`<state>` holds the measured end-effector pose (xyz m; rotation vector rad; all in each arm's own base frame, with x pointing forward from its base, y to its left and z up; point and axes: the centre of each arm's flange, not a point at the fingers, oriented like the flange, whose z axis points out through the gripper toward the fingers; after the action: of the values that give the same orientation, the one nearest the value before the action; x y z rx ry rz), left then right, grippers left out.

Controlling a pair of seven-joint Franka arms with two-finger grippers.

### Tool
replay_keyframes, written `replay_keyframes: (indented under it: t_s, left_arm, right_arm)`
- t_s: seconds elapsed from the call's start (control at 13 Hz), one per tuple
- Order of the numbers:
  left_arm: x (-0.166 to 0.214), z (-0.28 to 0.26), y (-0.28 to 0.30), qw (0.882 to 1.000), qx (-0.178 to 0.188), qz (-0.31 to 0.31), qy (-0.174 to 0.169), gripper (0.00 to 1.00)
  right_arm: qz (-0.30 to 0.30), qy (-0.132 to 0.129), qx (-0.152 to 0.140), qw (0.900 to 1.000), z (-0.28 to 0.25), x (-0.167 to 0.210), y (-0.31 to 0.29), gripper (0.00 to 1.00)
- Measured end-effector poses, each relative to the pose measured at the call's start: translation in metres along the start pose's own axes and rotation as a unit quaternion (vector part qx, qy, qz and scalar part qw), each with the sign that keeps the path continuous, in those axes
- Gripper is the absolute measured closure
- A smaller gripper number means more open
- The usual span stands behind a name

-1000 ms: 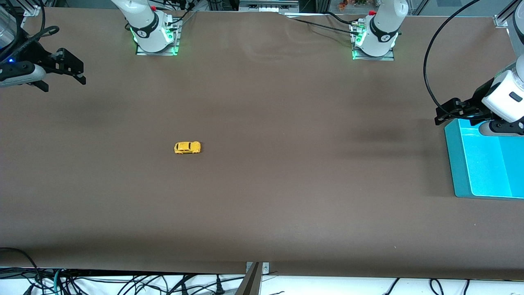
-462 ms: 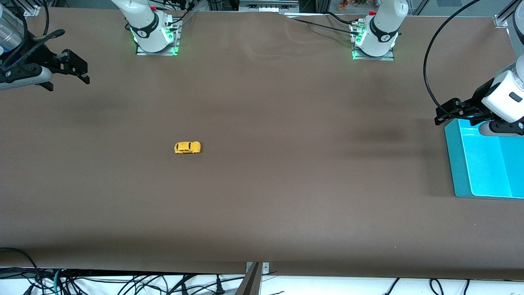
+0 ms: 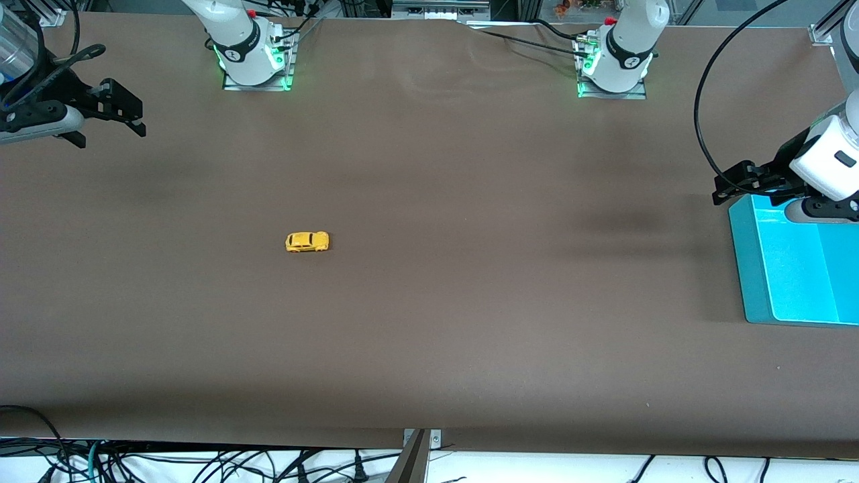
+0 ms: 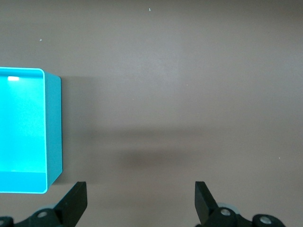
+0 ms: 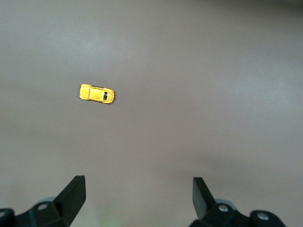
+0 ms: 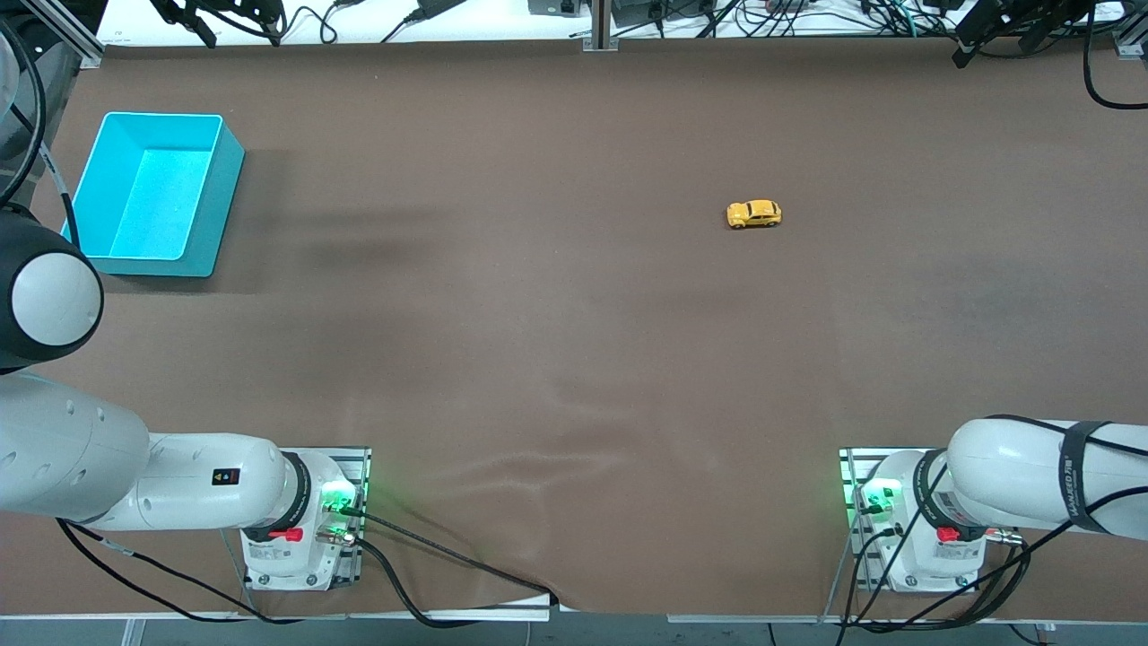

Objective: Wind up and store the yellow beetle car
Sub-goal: 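Reach the right gripper down over the yellow beetle car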

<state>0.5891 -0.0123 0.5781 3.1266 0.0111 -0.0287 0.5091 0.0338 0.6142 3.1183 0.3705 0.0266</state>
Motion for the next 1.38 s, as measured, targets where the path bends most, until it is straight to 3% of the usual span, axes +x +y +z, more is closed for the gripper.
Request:
replay_keyframes:
  t_s: [0.92,1.38]
  left_arm:
    - [0.000,0.000,-0.001,1.000,0.000,-0.001,0.000,0.00]
    - [0.000,0.000,-0.001,1.000,0.000,-0.001,0.000,0.00]
  right_arm:
    - [-0.003,-0.011,0.002,1.000,0.015,-0.002,-0.002,0.00]
    - [-0.120,-0.046,-0.001,0.992,0.087,0.001,-0.063,0.00]
